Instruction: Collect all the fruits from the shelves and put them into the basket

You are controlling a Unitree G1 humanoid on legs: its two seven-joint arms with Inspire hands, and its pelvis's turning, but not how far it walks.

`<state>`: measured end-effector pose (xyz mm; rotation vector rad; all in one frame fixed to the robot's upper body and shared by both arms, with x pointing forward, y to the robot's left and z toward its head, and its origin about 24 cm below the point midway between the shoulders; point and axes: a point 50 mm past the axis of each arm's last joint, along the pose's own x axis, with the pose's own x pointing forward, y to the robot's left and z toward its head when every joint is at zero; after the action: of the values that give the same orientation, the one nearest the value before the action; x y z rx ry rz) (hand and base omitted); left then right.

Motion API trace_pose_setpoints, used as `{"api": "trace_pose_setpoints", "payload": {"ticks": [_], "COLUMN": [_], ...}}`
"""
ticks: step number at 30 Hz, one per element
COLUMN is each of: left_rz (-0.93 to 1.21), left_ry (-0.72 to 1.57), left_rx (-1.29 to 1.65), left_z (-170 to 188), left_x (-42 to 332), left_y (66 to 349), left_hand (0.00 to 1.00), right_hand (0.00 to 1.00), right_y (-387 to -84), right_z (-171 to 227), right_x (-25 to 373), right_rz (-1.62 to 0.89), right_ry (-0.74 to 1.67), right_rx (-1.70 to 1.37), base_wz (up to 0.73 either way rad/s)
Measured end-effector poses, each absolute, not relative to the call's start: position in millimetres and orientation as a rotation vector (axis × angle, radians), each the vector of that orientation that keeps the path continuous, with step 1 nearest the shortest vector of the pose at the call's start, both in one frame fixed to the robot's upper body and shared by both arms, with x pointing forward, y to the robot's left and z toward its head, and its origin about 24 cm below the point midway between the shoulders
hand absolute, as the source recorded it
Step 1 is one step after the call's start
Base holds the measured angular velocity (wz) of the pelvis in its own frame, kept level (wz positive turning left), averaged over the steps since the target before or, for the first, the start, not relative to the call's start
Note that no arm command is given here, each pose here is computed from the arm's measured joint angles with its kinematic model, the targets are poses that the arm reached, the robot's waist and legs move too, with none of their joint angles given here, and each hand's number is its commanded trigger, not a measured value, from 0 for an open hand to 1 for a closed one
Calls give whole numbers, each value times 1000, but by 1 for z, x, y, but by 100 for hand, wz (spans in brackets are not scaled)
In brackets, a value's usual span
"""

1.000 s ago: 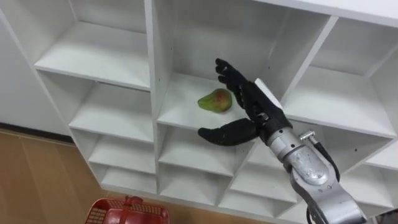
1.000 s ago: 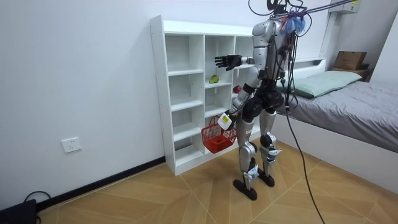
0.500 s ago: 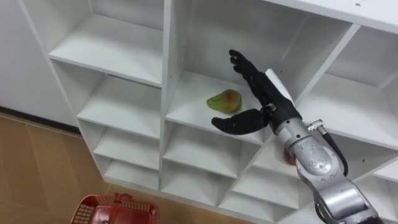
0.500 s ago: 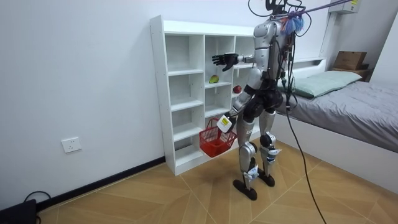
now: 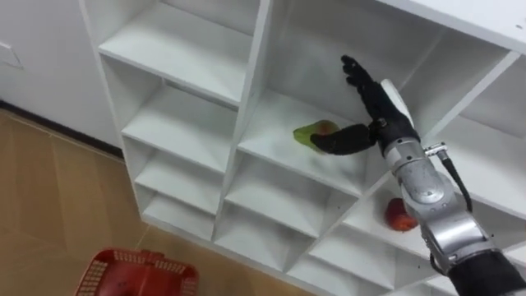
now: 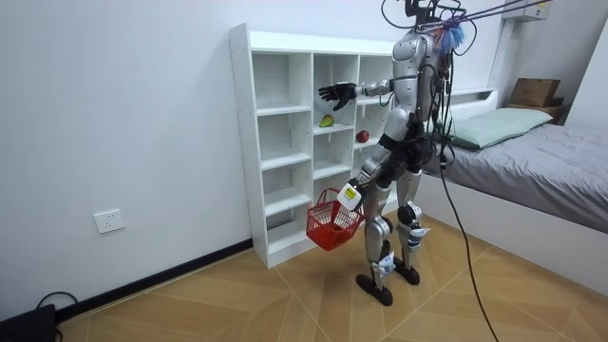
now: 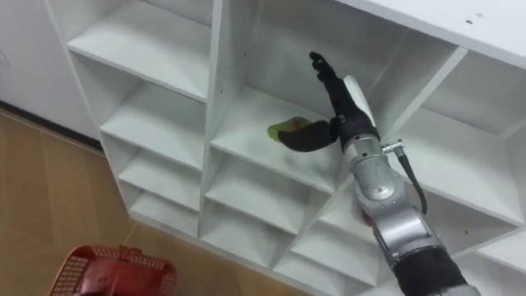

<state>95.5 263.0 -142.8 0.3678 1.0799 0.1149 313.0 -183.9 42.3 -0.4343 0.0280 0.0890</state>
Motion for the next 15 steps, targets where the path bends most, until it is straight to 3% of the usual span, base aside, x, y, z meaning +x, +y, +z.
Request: {"api": "trace_pose_setpoints", "payload": {"ticks": [15], "left_rz": [71], "left_ry": [1045], "left_rx": [448], "left_z": [-136], "left_x": [122], "left_y": [265], "left_hand": [100], "right_hand": [0], "right_y": [-211], "right_z": [61], "right_x": [349], "right_rz": [-90], "right_ry": [48], "right_rx": [-472], "base_wz": [-1]}}
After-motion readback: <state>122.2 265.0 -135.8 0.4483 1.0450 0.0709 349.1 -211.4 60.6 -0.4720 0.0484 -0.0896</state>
